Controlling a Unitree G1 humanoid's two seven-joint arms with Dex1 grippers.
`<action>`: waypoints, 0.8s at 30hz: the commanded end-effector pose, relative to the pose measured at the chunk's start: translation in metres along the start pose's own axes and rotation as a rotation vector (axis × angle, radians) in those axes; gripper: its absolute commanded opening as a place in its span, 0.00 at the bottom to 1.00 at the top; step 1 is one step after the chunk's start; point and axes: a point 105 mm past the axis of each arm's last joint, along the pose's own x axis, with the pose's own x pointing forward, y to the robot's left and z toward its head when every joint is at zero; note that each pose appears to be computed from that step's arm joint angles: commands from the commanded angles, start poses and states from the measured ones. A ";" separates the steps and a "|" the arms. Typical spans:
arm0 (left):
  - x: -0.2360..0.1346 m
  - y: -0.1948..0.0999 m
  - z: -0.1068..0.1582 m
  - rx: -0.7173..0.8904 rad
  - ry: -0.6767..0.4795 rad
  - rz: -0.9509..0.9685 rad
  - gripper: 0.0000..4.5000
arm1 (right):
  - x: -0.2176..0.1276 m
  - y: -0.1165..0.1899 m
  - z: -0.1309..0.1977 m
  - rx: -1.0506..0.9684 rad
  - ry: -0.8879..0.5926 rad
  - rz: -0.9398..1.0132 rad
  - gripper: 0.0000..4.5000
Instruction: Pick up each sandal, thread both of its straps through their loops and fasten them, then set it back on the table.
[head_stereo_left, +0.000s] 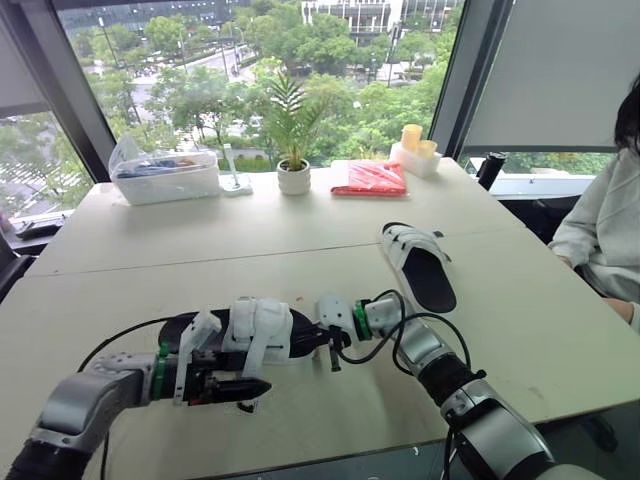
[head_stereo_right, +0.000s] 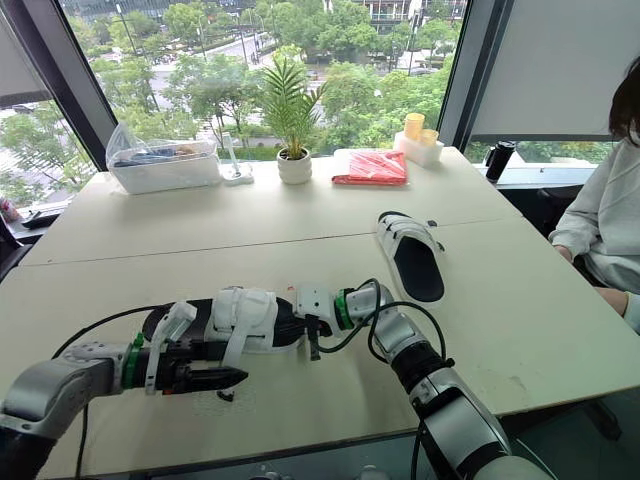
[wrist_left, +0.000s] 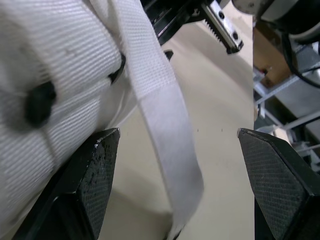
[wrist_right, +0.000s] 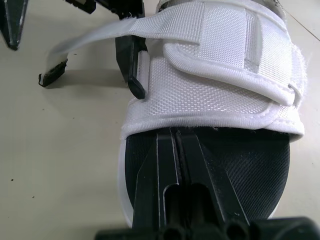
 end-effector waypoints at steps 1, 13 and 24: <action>0.003 -0.001 0.014 0.024 -0.038 -0.011 0.75 | 0.004 0.005 -0.007 0.011 0.036 0.027 0.00; -0.011 -0.023 0.027 -0.059 -0.069 -0.147 0.01 | 0.003 0.004 -0.007 0.012 0.038 0.021 0.00; 0.030 0.010 0.075 -0.063 -0.249 -0.076 0.01 | 0.008 0.003 -0.004 0.008 0.029 0.020 0.00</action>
